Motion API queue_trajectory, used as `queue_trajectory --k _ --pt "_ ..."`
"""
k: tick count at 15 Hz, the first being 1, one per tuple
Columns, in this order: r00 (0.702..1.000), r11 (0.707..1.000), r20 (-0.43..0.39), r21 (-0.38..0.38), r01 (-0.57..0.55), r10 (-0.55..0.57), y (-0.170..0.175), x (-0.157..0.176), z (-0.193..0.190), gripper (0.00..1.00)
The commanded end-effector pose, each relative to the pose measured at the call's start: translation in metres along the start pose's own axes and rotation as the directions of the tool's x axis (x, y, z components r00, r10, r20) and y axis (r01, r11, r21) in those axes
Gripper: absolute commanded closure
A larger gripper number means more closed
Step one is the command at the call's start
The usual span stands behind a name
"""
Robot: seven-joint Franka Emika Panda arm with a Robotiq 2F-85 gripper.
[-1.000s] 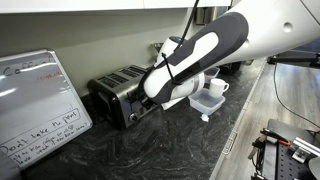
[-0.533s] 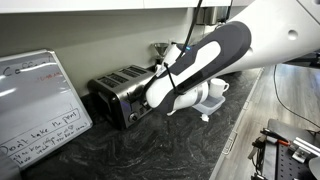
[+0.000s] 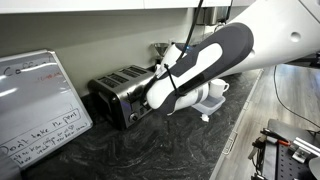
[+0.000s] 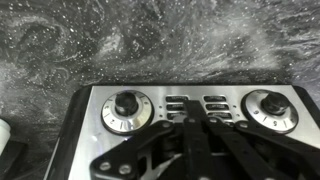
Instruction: Turn on the toaster
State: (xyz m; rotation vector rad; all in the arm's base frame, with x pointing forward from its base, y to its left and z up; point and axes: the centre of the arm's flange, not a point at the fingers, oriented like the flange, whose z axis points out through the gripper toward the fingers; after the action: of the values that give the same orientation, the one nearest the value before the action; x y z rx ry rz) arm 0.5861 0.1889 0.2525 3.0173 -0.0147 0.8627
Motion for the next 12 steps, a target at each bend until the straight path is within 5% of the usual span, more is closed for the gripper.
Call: queue_trajectory --k 1,12 --pt "1.0 1.0 -0.01 -0.022 -0.008 0.008 0.0028 0.0146 -0.0163 1.0" --pt "1.0 0.999 0.002 -0.036 -0.017 0.017 0.0072 0.0243 -0.021 1.0"
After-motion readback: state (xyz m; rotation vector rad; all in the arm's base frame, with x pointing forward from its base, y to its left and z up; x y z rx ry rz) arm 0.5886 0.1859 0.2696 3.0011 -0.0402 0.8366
